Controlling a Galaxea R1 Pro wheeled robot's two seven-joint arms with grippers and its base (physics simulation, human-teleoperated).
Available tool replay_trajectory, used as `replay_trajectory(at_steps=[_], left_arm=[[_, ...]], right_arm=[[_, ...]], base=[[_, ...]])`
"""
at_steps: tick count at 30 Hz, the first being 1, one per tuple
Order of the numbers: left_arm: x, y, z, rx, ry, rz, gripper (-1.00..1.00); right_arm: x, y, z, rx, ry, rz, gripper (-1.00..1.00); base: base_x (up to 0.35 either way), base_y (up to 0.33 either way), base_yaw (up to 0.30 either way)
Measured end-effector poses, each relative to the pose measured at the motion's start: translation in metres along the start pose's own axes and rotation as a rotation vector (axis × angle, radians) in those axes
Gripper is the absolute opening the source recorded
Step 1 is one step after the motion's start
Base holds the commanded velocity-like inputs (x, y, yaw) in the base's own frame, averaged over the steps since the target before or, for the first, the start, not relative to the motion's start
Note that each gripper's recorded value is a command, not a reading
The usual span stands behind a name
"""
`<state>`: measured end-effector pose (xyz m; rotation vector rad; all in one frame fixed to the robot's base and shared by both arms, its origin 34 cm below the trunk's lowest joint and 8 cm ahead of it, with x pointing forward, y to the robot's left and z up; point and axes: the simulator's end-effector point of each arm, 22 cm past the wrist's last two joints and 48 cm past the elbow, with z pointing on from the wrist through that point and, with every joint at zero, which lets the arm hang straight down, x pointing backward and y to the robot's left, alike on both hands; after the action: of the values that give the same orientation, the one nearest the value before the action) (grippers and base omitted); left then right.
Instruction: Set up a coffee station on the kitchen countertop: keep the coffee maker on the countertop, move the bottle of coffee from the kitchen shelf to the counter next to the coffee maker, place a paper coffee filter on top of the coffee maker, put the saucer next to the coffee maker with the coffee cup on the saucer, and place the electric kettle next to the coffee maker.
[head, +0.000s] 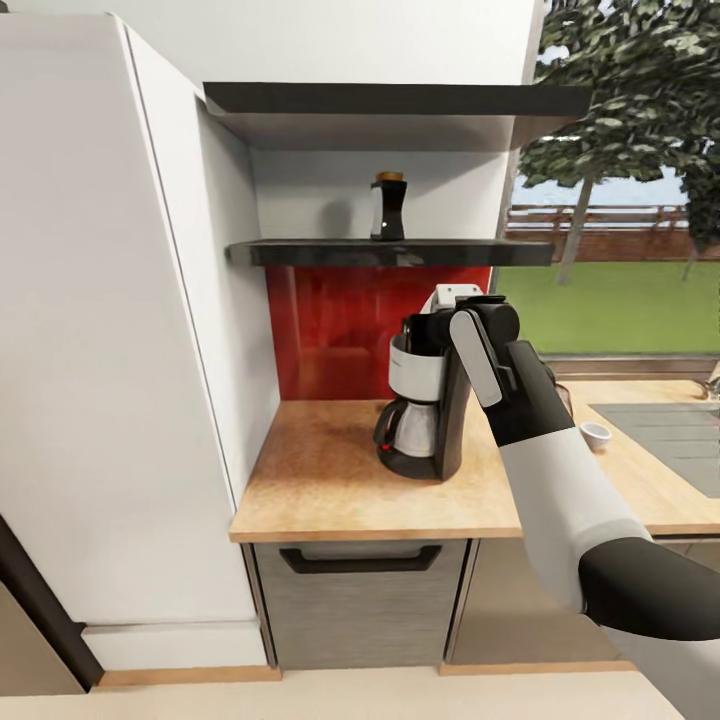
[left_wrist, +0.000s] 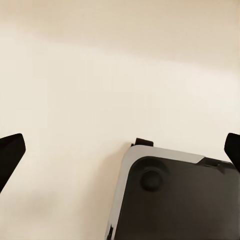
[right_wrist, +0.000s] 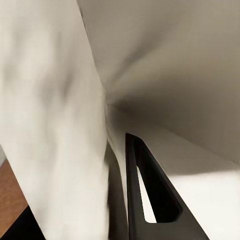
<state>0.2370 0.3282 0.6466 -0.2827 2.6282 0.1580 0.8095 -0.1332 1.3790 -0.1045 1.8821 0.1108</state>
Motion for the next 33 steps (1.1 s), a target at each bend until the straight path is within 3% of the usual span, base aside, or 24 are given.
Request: replay_trajectory(at_steps=[10,33], left_arm=[[0.003,0.001,-0.001,-0.001,0.008,0.002,1.0],[0.006,-0.012,-0.001,0.011,0.012,-0.01,1.0]], right_arm=[[0.005,-0.003,0.005,0.006,0.008,-0.001,-1.0],[0.013,-0.004,0.006,0.008,0.036,-0.009,-1.0]], base=[[0.061,0.0,-0.023],[0.079,0.095,0.0]])
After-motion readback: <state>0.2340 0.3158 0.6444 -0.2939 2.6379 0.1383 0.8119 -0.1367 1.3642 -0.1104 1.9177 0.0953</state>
